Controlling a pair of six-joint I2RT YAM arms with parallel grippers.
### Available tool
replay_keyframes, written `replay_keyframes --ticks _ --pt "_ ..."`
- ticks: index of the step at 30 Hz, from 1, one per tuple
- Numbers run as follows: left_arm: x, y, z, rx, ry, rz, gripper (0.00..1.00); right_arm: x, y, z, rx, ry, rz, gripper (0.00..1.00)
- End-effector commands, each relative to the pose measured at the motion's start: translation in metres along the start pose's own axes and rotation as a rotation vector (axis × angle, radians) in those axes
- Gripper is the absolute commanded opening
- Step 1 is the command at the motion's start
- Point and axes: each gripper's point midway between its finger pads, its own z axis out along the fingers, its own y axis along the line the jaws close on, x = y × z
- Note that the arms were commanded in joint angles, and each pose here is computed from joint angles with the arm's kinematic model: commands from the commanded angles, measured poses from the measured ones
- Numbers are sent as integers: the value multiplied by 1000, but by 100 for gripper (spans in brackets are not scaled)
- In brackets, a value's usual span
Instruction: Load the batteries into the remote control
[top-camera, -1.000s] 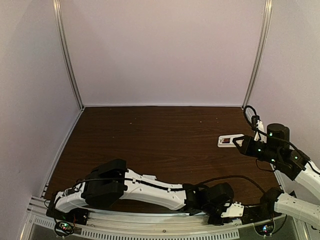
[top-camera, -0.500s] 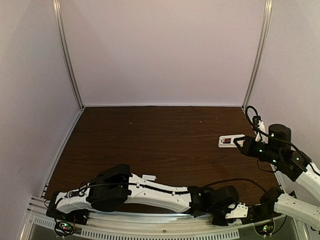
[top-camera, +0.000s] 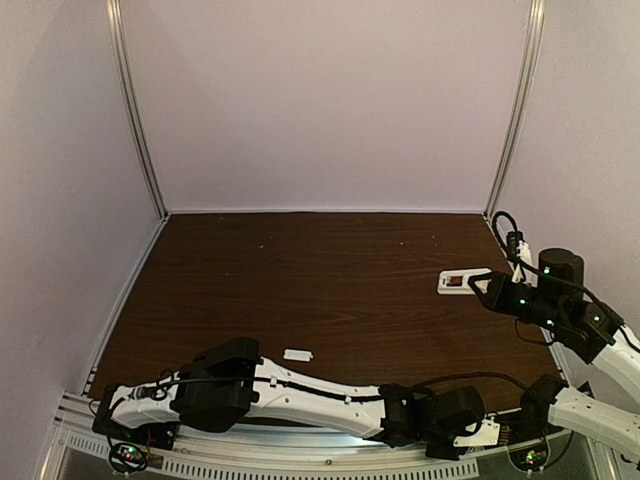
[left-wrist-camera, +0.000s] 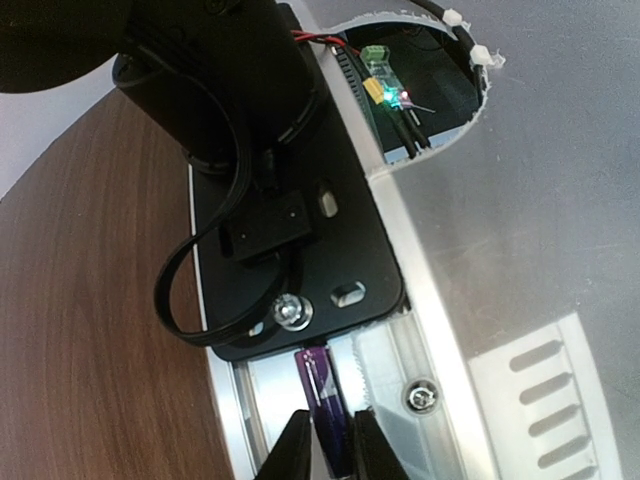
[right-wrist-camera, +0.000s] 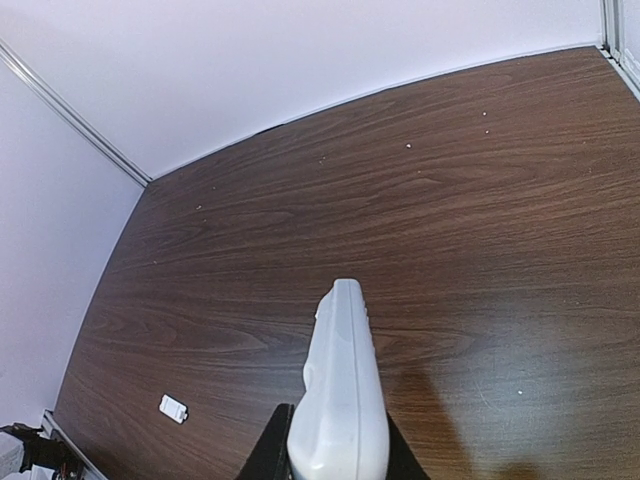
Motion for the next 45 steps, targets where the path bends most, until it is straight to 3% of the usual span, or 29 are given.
replay_keyframes --ticks 1,20,25,32,39,45 --pt "54 27 5 -75 158 -17 16 -7 0 -4 1 -28 -6 0" --pt "86 18 7 -32 256 -102 15 -12 1 -8 -2 -49 -6 0" --pt "76 23 10 -41 233 -94 16 -12 2 -7 -8 -50 0 0" --pt "105 14 0 -40 313 -131 17 -18 4 -14 -3 -58 -15 0" --pt "83 20 5 -21 271 -126 21 -18 5 -12 -6 -59 -7 0" --pt "97 12 0 -5 280 -120 14 -19 5 -11 -7 -58 -9 0"
